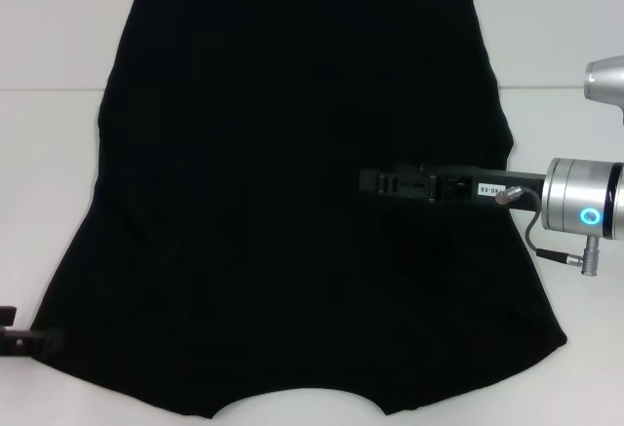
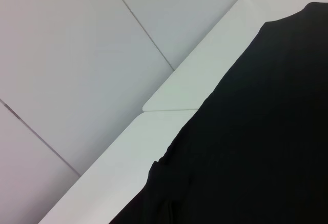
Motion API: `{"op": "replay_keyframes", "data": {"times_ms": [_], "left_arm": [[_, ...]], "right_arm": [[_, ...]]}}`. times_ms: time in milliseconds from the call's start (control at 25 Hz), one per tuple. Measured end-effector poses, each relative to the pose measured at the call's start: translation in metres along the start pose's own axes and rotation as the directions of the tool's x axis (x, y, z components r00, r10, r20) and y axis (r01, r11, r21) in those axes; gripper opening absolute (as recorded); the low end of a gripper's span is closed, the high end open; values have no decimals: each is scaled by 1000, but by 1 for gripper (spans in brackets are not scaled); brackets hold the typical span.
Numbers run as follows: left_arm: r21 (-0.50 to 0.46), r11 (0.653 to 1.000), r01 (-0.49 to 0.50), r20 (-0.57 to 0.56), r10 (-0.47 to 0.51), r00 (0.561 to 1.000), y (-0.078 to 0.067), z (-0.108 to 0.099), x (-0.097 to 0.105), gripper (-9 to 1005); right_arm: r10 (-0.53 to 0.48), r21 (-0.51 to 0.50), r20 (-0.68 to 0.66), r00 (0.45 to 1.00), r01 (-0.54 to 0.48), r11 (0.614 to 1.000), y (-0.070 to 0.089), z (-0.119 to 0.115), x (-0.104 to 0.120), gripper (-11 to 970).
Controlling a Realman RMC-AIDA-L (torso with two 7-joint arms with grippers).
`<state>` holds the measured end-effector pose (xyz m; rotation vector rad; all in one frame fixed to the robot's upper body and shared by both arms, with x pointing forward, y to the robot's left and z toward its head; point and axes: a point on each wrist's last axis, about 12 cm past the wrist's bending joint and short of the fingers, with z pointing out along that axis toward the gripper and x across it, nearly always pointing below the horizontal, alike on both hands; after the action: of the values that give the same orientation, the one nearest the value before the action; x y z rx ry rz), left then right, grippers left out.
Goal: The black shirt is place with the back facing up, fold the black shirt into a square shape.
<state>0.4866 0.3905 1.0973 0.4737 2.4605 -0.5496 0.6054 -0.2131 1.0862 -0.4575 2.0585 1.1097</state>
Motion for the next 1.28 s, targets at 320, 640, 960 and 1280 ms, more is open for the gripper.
{"op": "replay_keyframes", "data": {"times_ms": [320, 640, 960, 1280], "left_arm": [[-21, 997, 76, -16, -76, 997, 3, 1, -7, 944], [-31, 998, 60, -56, -62, 997, 3, 10, -5, 938], [-16, 999, 34, -79, -35, 996, -1, 15, -7, 934], [16, 1000, 15, -101, -14, 995, -6, 17, -10, 933]], "right_arm": [[-2, 0, -1, 1000, 2, 1000, 0, 0, -1, 911], [-7, 1, 1, 1000, 7, 1000, 0, 0, -1, 910], [-5, 0, 1, 1000, 5, 1000, 0, 0, -1, 910], [-4, 2, 1, 1000, 4, 1000, 0, -1, -1, 909]]}}
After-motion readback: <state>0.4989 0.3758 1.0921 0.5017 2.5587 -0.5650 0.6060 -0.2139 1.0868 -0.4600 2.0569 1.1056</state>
